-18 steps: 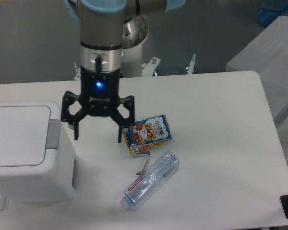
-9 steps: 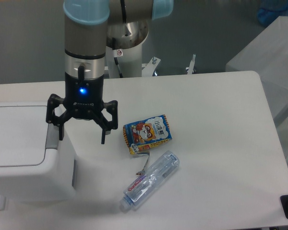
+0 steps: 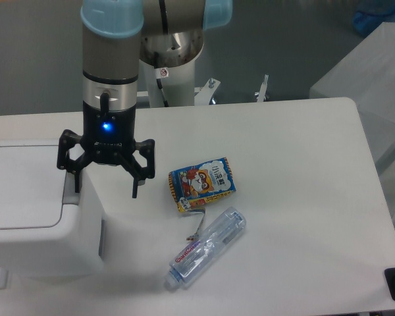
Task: Open the trash can
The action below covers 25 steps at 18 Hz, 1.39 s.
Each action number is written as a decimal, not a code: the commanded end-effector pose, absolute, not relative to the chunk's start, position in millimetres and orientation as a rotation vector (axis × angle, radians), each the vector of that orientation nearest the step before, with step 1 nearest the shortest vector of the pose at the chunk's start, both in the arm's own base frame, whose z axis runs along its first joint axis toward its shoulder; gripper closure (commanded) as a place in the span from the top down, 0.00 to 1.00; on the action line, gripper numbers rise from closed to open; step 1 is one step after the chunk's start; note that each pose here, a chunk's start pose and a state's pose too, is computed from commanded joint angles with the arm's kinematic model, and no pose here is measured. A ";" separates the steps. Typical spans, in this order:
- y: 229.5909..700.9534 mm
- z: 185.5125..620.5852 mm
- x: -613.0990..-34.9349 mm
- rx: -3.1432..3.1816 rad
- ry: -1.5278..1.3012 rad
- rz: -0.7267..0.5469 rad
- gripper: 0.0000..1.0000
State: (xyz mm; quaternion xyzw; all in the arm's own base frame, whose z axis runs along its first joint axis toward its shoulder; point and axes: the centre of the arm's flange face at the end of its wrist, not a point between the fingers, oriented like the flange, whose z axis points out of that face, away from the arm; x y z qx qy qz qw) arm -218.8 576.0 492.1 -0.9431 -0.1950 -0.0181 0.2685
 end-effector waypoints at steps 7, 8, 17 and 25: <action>575.9 489.1 -217.7 -2.546 -0.536 -0.053 1.00; 576.2 489.1 -216.9 -2.546 -0.536 -0.054 1.00; 577.1 487.3 -217.3 -2.549 -0.535 -0.057 1.00; 577.3 485.5 -217.7 -2.552 -0.536 -0.056 1.00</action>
